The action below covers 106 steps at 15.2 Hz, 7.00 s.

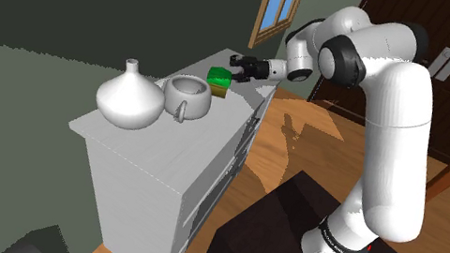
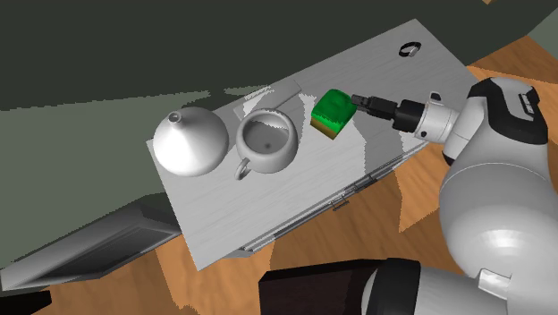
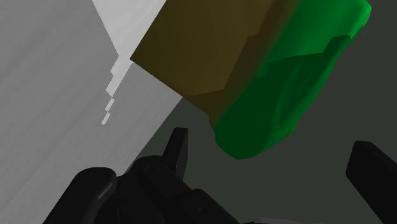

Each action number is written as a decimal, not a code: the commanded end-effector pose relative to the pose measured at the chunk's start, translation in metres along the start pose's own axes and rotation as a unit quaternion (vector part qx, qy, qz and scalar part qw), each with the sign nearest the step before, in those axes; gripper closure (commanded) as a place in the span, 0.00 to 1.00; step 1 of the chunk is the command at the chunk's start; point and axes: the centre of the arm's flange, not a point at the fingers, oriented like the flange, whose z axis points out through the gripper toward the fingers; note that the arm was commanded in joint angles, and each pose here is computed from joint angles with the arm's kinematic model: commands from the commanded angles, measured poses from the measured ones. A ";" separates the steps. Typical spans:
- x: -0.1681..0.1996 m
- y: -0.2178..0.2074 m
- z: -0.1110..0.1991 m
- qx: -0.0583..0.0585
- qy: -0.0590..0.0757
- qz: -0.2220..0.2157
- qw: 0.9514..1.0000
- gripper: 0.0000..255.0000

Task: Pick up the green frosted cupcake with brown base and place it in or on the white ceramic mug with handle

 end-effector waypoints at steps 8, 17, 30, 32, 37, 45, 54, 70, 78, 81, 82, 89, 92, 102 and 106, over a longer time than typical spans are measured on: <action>0.001 0.000 0.020 0.001 0.001 0.000 1.000 0.00; 0.000 0.000 0.020 0.001 0.001 0.000 1.000 1.00; 0.026 -0.045 0.010 0.001 0.001 0.000 1.000 1.00; 0.031 -0.054 0.008 0.001 0.001 0.000 1.000 1.00; 0.044 -0.076 0.004 0.001 0.001 0.000 1.000 1.00; 0.065 -0.112 -0.004 0.001 0.001 0.000 1.000 1.00; 0.076 -0.153 -0.004 0.001 0.001 0.000 1.000 1.00; -0.047 -0.281 0.111 0.001 0.001 0.000 1.000 1.00; -0.068 -0.245 0.119 0.001 0.001 0.000 1.000 1.00; -0.075 -0.231 0.122 0.001 0.001 0.000 1.000 1.00; -0.078 -0.227 0.123 0.001 0.001 0.000 1.000 1.00; -0.096 -0.195 0.129 0.001 0.001 0.000 1.000 1.00; -0.096 -0.195 0.129 0.001 0.001 0.000 1.000 1.00; -0.096 -0.195 0.129 0.001 0.001 0.000 1.000 0.00; -0.096 -0.195 0.079 0.001 0.001 0.000 1.000 0.00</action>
